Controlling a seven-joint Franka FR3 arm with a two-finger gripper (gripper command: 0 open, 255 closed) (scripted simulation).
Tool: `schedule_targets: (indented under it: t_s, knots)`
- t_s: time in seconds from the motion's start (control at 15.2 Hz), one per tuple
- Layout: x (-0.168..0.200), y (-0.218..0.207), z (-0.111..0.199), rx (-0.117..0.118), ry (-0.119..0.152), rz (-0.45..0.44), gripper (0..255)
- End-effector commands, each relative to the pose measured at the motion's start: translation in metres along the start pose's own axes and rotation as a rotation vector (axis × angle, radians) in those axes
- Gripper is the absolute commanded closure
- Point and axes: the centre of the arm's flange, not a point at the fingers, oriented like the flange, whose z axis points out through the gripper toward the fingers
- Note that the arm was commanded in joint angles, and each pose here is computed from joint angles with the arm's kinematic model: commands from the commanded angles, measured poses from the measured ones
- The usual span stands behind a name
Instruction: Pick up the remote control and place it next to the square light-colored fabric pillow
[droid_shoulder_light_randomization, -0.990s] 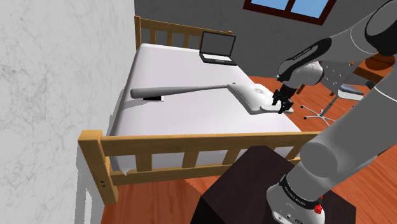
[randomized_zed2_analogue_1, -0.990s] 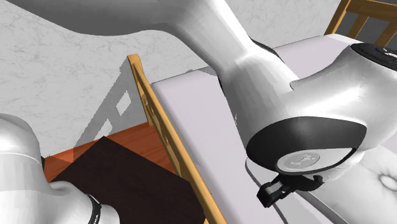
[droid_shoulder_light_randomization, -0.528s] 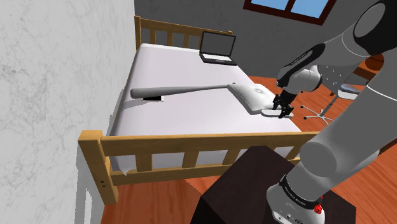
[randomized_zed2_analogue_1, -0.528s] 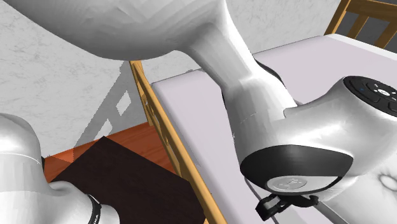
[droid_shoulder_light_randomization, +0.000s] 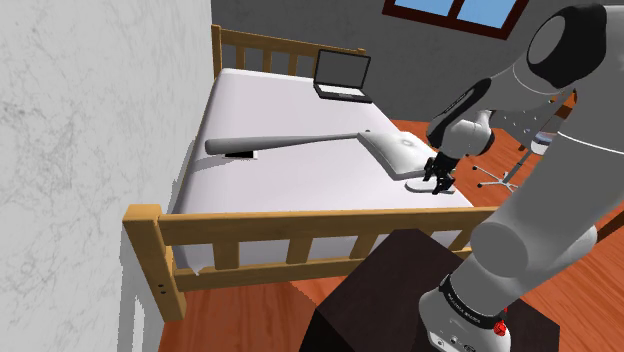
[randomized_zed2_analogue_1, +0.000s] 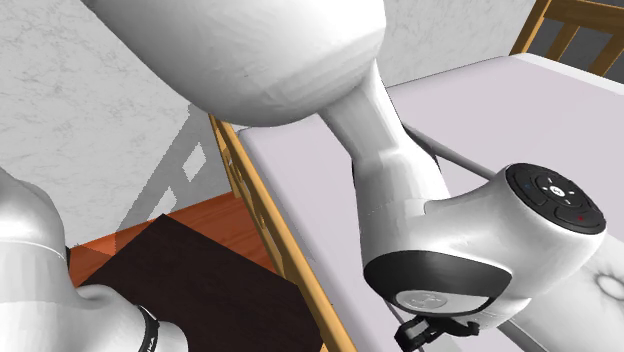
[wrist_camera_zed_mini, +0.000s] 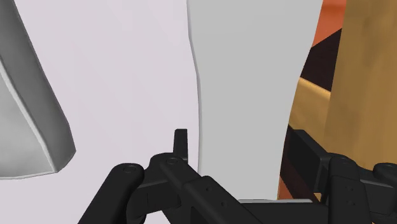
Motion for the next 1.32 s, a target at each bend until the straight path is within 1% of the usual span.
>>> schedule_targets:
  t_s: [0.0, 1.25]
  knots:
    - [-0.001, 0.000, 0.010, -0.001, 0.000, 0.000, 255]
    - [0.000, -0.002, 0.110, -0.001, 0.000, 0.000, 255]
